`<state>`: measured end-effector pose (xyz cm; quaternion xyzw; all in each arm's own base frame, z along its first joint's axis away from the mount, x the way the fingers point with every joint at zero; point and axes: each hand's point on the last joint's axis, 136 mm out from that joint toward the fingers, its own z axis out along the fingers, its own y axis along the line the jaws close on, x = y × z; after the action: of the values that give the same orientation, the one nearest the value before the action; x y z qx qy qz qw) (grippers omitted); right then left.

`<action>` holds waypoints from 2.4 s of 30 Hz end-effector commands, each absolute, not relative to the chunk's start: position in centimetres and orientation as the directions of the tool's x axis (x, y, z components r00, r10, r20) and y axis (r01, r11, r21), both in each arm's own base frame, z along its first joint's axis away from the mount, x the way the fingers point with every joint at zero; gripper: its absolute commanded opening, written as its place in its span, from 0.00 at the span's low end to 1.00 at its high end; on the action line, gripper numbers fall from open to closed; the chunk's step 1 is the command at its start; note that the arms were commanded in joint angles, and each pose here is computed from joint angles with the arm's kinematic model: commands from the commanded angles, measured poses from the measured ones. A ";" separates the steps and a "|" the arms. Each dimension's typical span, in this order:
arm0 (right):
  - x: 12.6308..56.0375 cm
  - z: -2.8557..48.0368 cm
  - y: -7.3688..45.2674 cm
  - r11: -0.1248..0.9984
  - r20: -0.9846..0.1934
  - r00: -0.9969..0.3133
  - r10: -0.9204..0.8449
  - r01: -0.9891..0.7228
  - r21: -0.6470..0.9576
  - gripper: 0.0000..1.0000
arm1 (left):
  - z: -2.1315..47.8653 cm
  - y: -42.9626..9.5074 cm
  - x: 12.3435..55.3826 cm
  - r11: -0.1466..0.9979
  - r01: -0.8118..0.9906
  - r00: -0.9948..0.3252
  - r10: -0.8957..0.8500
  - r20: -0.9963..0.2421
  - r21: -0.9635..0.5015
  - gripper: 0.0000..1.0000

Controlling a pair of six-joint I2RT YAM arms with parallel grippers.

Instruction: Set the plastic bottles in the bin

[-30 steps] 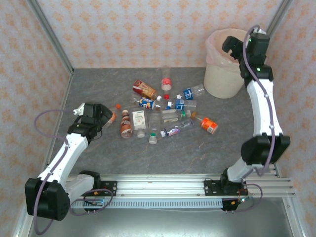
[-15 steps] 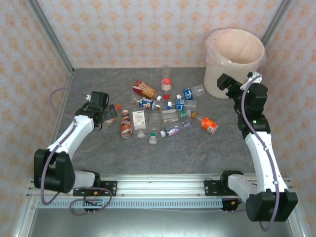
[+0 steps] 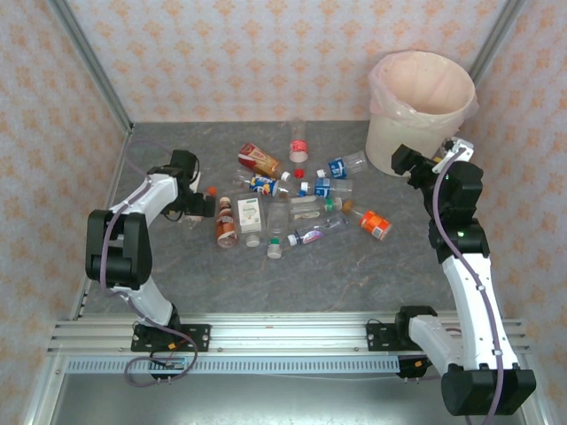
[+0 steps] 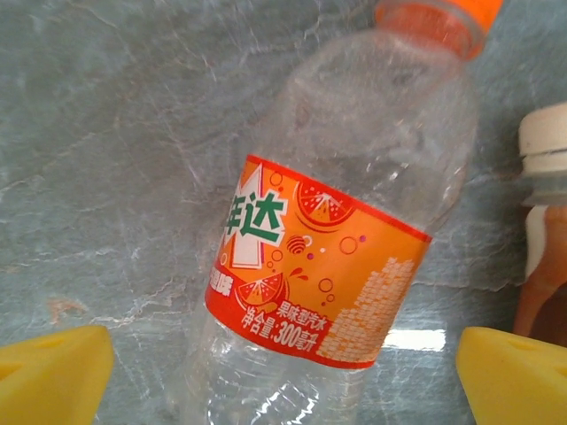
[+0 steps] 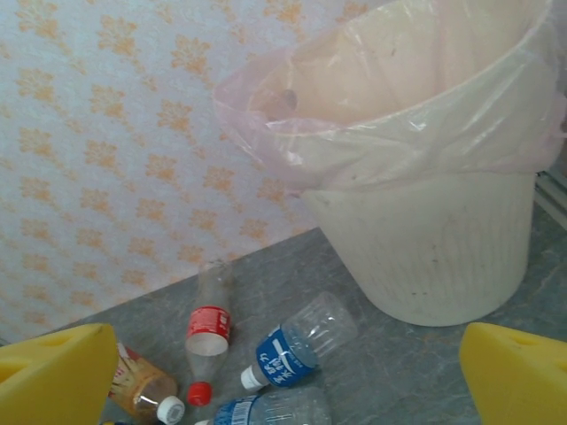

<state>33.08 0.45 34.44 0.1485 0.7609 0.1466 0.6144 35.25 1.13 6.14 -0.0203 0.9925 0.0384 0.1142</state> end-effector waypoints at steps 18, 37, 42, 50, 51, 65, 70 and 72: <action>32.9 35.7 -0.7 0.927 -0.913 -0.164 0.373 0.097 0.362 0.99 | 2.6 1.9 35.9 0.991 0.063 -0.970 0.089 -0.225 0.120 0.72; 32.7 34.1 -0.2 0.890 -0.877 -0.155 0.455 0.083 0.447 0.99 | 8.9 2.1 37.8 0.976 -0.050 -0.885 0.054 -0.462 0.210 0.19; 32.9 34.1 1.8 0.844 -0.832 -0.180 0.525 -0.014 0.535 0.99 | 14.9 -1.1 38.6 0.992 -0.081 -0.771 -0.003 -0.637 0.094 0.00; 32.6 35.0 4.9 0.675 -0.674 -0.286 0.681 -0.111 0.729 0.99 | 22.4 -12.9 38.2 0.932 0.187 -0.599 -0.141 -0.788 -0.309 0.00; 32.6 35.1 5.5 0.653 -0.655 -0.315 0.687 -0.129 0.746 0.99 | 23.3 -15.1 37.9 0.892 0.255 -0.600 -0.156 -0.785 -0.372 0.00; 30.5 35.0 13.8 0.485 -0.545 -0.654 0.525 -0.297 0.823 1.00 | 29.9 -37.4 29.4 0.390 0.759 -0.592 0.083 -0.802 -0.520 0.00; 29.2 34.7 15.5 0.481 -0.584 -0.689 0.430 -0.372 0.794 1.00 | 29.6 -40.3 28.7 0.352 0.777 -0.596 0.143 -0.790 -0.522 0.00; 28.9 34.4 16.0 0.478 -0.588 -0.702 0.402 -0.387 0.788 1.00 | 29.5 -41.0 28.5 0.345 0.782 -0.594 0.160 -0.788 -0.519 0.00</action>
<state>30.35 14.60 33.68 0.0606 0.7685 0.4989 0.3960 29.21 -39.96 27.92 0.2893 0.7698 -0.4682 0.3234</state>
